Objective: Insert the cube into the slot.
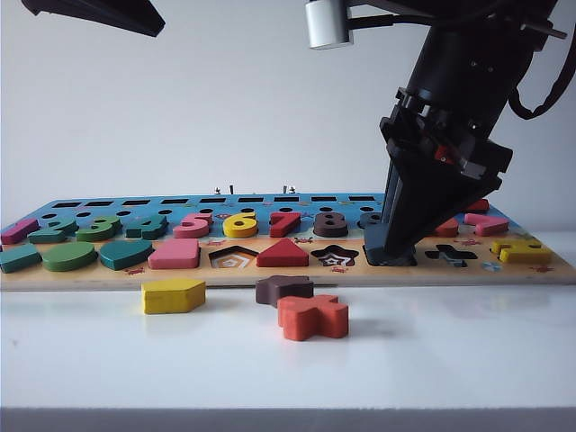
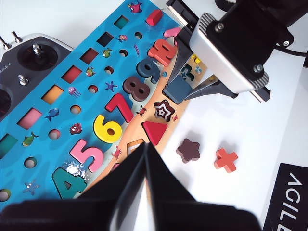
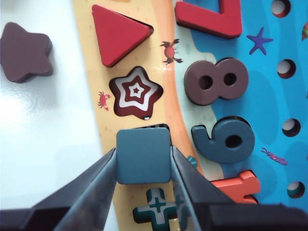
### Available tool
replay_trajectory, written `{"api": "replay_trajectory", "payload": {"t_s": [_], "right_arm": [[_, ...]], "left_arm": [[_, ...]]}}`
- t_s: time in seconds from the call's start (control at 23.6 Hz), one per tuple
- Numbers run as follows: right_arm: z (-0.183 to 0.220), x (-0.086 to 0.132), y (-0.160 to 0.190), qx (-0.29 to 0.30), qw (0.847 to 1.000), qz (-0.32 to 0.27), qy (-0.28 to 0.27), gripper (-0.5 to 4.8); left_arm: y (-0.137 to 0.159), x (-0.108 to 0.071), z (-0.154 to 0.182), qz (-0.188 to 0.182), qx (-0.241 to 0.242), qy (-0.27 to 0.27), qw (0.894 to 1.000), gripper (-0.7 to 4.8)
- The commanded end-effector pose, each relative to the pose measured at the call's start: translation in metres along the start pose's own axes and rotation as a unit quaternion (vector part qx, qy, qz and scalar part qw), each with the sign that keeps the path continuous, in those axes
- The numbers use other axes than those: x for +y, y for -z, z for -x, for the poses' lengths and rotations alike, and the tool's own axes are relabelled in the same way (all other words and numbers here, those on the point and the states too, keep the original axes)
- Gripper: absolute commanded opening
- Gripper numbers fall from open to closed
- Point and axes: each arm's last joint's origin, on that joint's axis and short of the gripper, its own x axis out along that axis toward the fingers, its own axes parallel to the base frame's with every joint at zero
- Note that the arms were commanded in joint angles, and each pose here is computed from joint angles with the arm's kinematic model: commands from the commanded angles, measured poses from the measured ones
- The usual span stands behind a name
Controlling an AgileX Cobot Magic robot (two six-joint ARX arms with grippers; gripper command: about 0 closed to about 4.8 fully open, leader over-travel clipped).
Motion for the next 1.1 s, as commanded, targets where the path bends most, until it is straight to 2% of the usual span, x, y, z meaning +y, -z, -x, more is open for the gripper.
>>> {"api": "replay_trajectory", "payload": {"t_s": [0.04, 0.3, 0.59, 1.1], "right_arm": [[0.0009, -0.0013, -0.0007, 0.0, 1.0, -0.002, 0.007, 1.59], [0.0009, -0.0013, -0.0007, 0.0, 1.0, -0.002, 0.007, 1.62], [0.0008, -0.0012, -0.0007, 0.0, 1.0, -0.002, 0.007, 2.17], [0.0009, -0.0019, -0.0011, -0.001, 1.0, -0.003, 0.012, 2.21]], "left_arm": [[-0.0019, -0.0001, 0.0005, -0.004, -0.006, 0.0, 1.0, 0.17], [-0.0019, -0.0001, 0.0005, -0.004, -0.006, 0.0, 1.0, 0.17], [-0.0019, -0.0001, 0.0005, -0.004, -0.006, 0.0, 1.0, 0.17], [-0.0019, -0.0001, 0.0005, -0.004, -0.006, 0.0, 1.0, 0.17]]}}
